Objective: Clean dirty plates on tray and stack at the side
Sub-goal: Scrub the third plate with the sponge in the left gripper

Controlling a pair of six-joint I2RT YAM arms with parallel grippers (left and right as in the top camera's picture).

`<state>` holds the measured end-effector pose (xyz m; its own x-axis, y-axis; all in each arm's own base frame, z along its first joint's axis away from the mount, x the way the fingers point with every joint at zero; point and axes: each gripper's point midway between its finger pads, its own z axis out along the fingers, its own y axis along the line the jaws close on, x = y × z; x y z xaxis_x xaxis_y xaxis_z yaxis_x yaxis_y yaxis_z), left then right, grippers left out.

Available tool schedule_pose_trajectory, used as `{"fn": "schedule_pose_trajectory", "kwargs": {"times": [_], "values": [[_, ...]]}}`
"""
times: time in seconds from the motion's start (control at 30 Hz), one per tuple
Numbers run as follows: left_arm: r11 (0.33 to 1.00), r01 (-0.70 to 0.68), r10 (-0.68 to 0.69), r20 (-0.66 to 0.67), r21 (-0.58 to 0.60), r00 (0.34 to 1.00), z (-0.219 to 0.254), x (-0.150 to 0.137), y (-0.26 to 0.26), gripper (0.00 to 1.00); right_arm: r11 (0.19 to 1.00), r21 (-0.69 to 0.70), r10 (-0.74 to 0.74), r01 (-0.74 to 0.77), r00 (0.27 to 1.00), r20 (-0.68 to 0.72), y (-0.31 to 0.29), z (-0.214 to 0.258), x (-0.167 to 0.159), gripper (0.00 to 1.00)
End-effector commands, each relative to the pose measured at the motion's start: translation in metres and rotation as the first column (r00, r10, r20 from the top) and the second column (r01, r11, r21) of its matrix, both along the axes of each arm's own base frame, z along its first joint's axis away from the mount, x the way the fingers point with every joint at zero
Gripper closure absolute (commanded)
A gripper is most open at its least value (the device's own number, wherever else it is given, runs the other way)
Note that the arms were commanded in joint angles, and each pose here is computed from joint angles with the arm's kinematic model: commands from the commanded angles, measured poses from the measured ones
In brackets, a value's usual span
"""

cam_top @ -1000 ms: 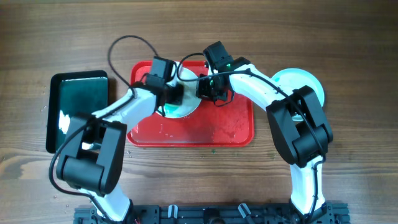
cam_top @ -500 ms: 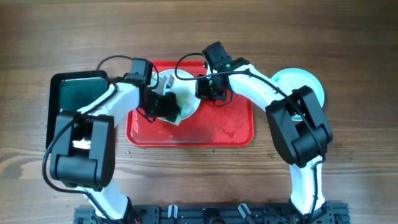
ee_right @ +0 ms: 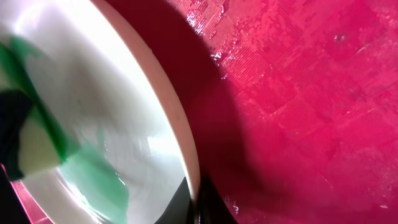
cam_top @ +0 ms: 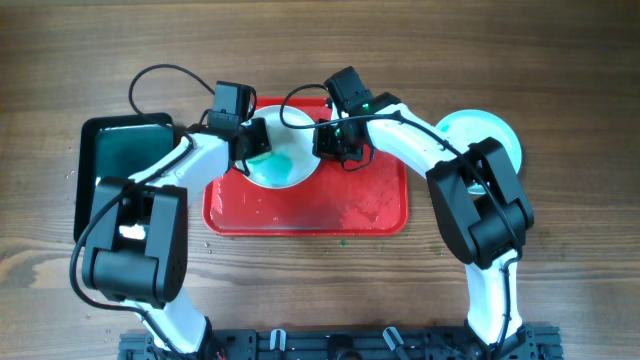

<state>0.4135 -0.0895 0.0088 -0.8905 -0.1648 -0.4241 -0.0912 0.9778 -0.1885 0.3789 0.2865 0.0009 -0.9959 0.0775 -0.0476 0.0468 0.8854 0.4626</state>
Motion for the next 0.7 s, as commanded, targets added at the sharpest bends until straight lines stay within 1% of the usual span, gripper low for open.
{"fn": "schedule_pose_trajectory", "kwargs": {"times": [0.0,0.03,0.07,0.13,0.17,0.2,0.27,0.3,0.33,0.4,0.43,0.47,0.53,0.57,0.6,0.63,0.67], "values": [[0.895,0.387,-0.408,-0.054,-0.224,0.912,-0.010,-0.044,-0.052,0.96,0.999,-0.037,0.022,-0.025,0.998,-0.059,-0.003,-0.027,-0.015,0.96],[0.837,0.446,-0.473,-0.010,-0.317,0.881,-0.001,-0.051,-0.070,0.96,0.999,-0.028,0.025,-0.027,0.998,-0.059,-0.002,-0.026,-0.015,0.96],[0.798,0.469,-0.498,0.024,-0.379,0.867,0.007,-0.053,-0.081,0.96,0.999,-0.028,0.025,-0.027,0.998,-0.059,-0.001,-0.026,-0.015,0.96],[0.731,0.500,-0.529,0.078,-0.463,0.845,0.020,-0.057,-0.096,0.96,0.999,-0.026,0.027,-0.028,0.998,-0.060,-0.001,-0.026,-0.015,0.96],[0.715,0.507,-0.535,0.090,-0.481,0.840,0.023,-0.058,-0.099,0.96,0.999,-0.026,0.027,-0.028,0.998,-0.060,-0.001,-0.026,-0.015,0.96],[0.728,0.503,-0.530,0.083,-0.466,0.844,0.021,-0.057,-0.096,0.96,0.999,-0.025,0.027,-0.028,0.998,-0.059,-0.001,-0.026,-0.015,0.96],[0.800,0.463,-0.487,0.038,-0.383,0.873,0.009,-0.049,-0.082,0.96,0.999,-0.020,0.028,-0.029,0.998,-0.058,0.000,-0.025,-0.015,0.96],[0.866,0.396,-0.418,-0.007,-0.305,0.908,-0.001,-0.041,-0.067,0.96,0.999,-0.021,0.028,-0.029,0.998,-0.058,0.000,-0.025,-0.015,0.96],[0.940,0.290,-0.303,-0.047,-0.183,0.952,-0.011,-0.030,-0.042,0.96,0.999,-0.021,0.029,-0.030,0.998,-0.058,0.000,-0.025,-0.015,0.96],[0.993,0.118,-0.118,-0.051,-0.017,0.992,-0.016,-0.014,-0.007,0.96,0.999,-0.021,0.033,-0.034,0.998,-0.056,0.000,-0.025,-0.015,0.96],[0.998,0.023,-0.021,-0.035,0.064,0.999,-0.017,-0.008,0.012,0.96,0.999,-0.020,0.035,-0.036,0.998,-0.055,0.000,-0.025,-0.015,0.96],[0.988,-0.076,0.079,-0.017,0.132,0.997,-0.016,-0.005,0.030,0.96,0.999,-0.020,0.035,-0.036,0.998,-0.055,0.000,-0.025,-0.015,0.96],[0.951,-0.221,0.226,0.005,0.216,0.974,-0.014,-0.008,0.055,0.96,0.999,-0.020,0.036,-0.037,0.998,-0.055,0.000,-0.025,-0.015,0.96],[0.917,-0.289,0.302,-0.005,0.276,0.953,-0.014,-0.017,0.069,0.96,0.999,-0.020,0.039,-0.040,0.998,-0.053,0.000,-0.025,-0.015,0.96],[0.885,-0.327,0.361,-0.046,0.332,0.931,-0.012,-0.031,0.079,0.96,0.998,-0.010,0.055,-0.055,0.997,-0.048,0.002,-0.024,-0.015,0.95],[0.884,-0.312,0.368,-0.108,0.347,0.923,-0.011,-0.043,0.077,0.96,0.998,-0.010,0.055,-0.055,0.997,-0.048,0.002,-0.024,-0.015,0.96],[0.902,-0.285,0.351,-0.166,0.325,0.921,-0.012,-0.051,0.070,0.96,0.998,-0.009,0.055,-0.055,0.997,-0.046,0.002,-0.024,-0.015,0.96]]}}
